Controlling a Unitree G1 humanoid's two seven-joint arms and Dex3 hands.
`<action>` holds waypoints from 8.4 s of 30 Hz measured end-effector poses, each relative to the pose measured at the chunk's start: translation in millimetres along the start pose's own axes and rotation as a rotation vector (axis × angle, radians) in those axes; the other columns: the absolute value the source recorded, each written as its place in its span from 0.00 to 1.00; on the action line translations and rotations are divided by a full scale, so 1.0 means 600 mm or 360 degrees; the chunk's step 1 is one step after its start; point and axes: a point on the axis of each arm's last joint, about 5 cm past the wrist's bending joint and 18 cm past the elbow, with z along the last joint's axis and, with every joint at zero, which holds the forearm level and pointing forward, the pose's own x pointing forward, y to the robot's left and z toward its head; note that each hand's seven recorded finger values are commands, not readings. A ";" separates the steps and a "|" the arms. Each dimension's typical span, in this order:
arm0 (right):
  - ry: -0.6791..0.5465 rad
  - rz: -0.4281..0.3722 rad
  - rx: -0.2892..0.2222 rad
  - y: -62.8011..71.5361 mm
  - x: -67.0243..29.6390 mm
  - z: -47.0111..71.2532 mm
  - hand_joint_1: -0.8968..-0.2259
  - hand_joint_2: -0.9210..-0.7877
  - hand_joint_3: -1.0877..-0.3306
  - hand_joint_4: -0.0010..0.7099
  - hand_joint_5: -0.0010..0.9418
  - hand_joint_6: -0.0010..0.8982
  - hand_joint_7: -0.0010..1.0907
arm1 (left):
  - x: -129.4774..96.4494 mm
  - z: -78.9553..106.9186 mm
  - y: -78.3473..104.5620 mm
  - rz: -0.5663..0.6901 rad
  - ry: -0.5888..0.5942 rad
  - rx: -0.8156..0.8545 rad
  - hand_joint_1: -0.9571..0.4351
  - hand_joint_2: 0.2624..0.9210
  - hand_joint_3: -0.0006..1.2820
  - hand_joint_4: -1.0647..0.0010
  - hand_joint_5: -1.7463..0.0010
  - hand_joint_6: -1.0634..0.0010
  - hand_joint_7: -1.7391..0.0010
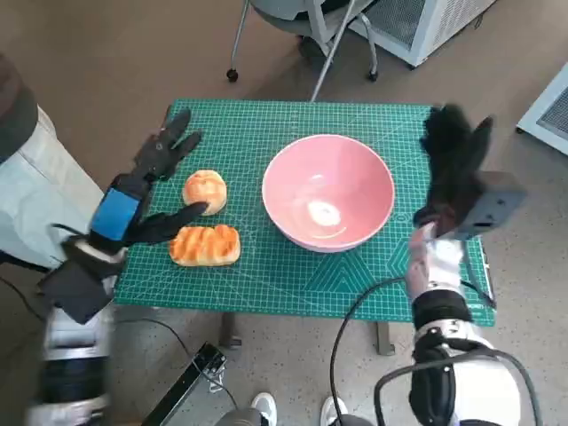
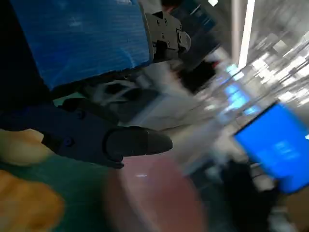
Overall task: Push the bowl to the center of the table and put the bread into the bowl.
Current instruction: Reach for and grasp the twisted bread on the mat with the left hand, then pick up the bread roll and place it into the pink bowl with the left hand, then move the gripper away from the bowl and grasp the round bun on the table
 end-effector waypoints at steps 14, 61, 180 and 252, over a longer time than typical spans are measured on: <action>-0.0809 0.0720 -0.0061 0.013 0.014 0.065 0.41 0.00 0.45 0.52 0.03 0.10 0.67 | 0.029 0.003 0.004 -0.0296 0.0220 0.0267 0.40 0.99 0.03 0.71 1.00 0.67 0.92; -0.1051 0.0847 -0.0109 0.010 -0.008 0.076 0.43 0.00 0.48 0.53 0.01 0.11 0.75 | 0.130 -0.056 -0.067 -0.1051 0.0992 0.0748 0.57 0.87 0.00 0.71 0.98 0.58 0.96; -0.0926 0.0876 -0.0048 0.017 -0.021 0.057 0.42 0.00 0.55 0.51 0.00 0.05 0.74 | 0.210 0.138 -0.031 -0.0031 -0.0206 0.0894 0.69 0.99 0.02 0.27 0.38 0.39 0.34; -0.0991 0.0792 -0.0134 -0.001 -0.031 0.058 0.44 0.00 0.54 0.50 0.00 0.05 0.71 | 0.070 -0.022 -0.022 -0.0352 0.0293 0.0306 0.47 0.92 0.00 0.87 1.00 0.73 0.97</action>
